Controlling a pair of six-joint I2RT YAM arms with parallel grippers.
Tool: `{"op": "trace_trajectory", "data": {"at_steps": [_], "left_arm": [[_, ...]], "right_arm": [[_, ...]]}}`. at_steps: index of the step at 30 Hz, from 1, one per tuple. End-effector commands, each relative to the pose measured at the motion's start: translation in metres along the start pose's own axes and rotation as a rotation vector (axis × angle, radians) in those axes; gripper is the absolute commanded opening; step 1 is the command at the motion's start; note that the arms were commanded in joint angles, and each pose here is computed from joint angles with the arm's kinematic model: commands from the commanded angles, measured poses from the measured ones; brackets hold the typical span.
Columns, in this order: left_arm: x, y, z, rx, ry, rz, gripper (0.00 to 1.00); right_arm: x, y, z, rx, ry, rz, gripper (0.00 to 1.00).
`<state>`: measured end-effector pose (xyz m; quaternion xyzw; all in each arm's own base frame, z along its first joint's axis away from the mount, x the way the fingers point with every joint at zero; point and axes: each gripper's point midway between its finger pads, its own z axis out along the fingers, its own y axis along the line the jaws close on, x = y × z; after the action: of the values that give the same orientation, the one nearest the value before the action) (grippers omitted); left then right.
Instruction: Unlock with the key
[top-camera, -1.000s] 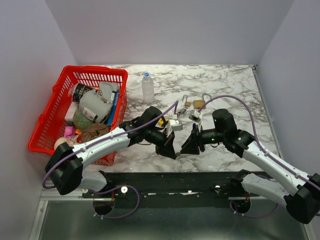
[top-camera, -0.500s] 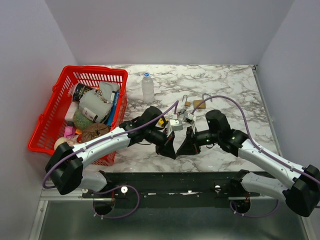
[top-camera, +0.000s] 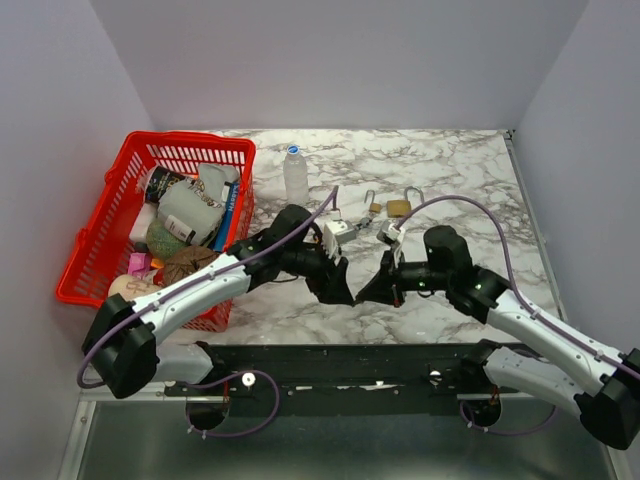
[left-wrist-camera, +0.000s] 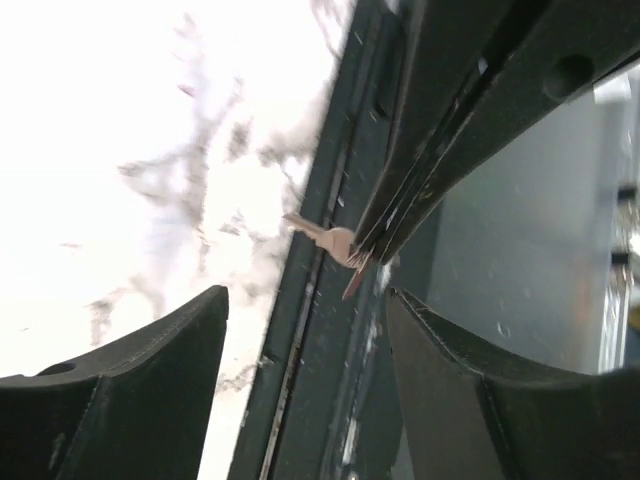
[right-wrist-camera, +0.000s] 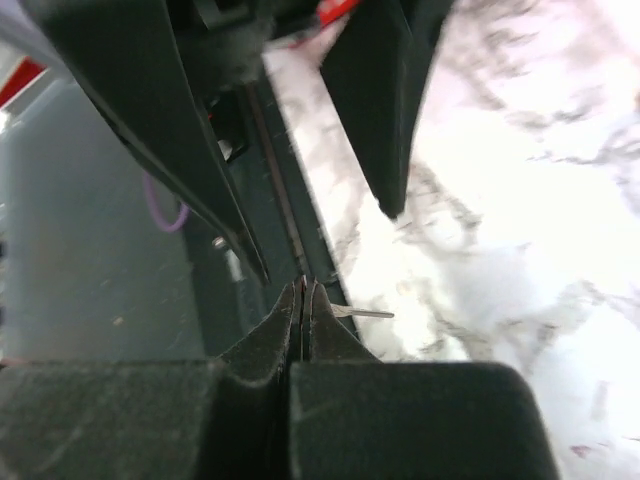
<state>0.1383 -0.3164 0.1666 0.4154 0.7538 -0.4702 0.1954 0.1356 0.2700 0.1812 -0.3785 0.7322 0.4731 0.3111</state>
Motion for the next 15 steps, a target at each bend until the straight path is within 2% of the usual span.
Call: {"op": "trace_trajectory", "data": {"at_steps": [1,4,6,9,15], "left_arm": [[-0.048,0.004,-0.022,-0.12,-0.206,-0.071,0.74],[-0.068,0.003,-0.032,-0.168,-0.285,-0.137,0.74],[-0.079,0.001,-0.038,-0.19,-0.336,-0.254,0.74],[-0.081,0.005,-0.037,-0.203,-0.351,-0.454,0.74],[-0.073,0.004,-0.023,-0.147,-0.319,-0.71,0.74]], "right_arm": [[-0.017,-0.029,-0.009,0.198,-0.107,-0.096,0.01],[-0.023,-0.034,-0.013,0.23,-0.147,-0.136,0.01],[-0.029,-0.034,-0.014,0.235,-0.175,-0.162,0.01],[-0.04,-0.03,-0.02,0.245,-0.231,-0.21,0.01],[-0.058,-0.029,-0.038,0.313,-0.338,-0.33,0.01]]}}
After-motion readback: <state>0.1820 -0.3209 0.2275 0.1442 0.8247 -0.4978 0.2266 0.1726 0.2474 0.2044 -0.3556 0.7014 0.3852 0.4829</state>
